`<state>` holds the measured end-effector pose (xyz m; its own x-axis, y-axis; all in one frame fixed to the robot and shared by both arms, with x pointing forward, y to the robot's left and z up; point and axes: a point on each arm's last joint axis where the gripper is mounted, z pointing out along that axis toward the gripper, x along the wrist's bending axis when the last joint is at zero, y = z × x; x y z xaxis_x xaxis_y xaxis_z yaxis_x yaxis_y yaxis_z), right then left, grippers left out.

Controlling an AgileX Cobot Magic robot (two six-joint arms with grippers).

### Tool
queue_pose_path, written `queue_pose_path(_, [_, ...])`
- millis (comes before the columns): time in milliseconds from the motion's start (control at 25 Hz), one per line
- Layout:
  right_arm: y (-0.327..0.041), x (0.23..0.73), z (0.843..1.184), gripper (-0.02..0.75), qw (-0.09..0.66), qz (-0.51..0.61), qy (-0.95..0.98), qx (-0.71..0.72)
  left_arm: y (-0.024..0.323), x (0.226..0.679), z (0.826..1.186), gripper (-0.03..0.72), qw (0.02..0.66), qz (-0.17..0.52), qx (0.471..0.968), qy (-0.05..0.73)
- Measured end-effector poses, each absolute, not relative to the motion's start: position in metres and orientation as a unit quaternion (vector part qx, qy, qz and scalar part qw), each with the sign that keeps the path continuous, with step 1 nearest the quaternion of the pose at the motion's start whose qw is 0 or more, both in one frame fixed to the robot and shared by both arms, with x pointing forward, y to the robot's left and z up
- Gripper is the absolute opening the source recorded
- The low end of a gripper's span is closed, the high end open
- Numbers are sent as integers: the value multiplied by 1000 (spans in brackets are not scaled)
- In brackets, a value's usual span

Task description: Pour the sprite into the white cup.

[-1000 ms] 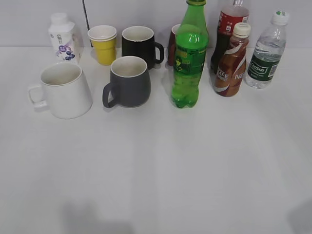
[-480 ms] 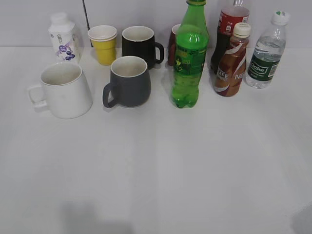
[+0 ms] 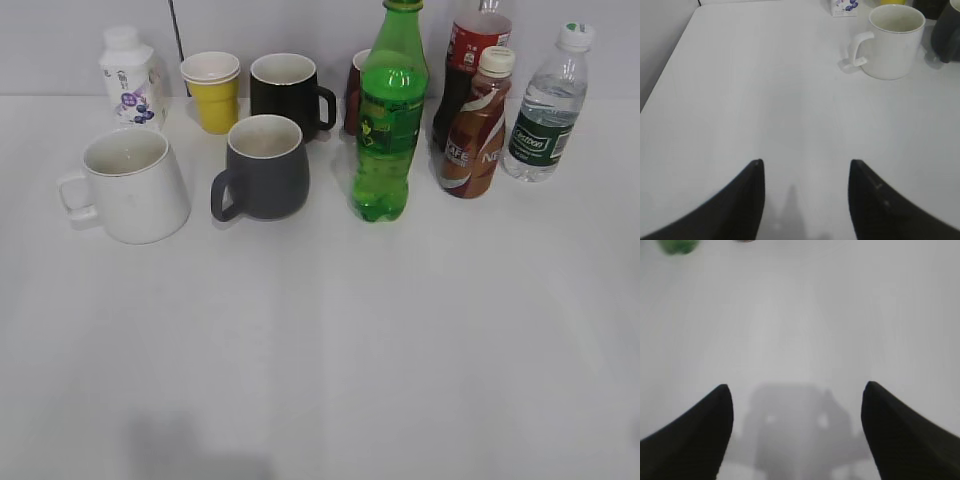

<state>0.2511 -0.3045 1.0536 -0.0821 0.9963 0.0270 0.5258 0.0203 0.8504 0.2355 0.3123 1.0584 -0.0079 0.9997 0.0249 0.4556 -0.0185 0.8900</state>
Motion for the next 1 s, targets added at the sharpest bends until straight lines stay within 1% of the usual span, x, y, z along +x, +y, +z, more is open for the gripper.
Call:
queue_pose_path(240, [-308,235,1054,596,358,396,603,593,313,233,1058,374,365,382,602,598])
queue_pose_path(1000, [-308,234,1054,592,360,396,601,594,314,231,1058,259,364,391,599,596])
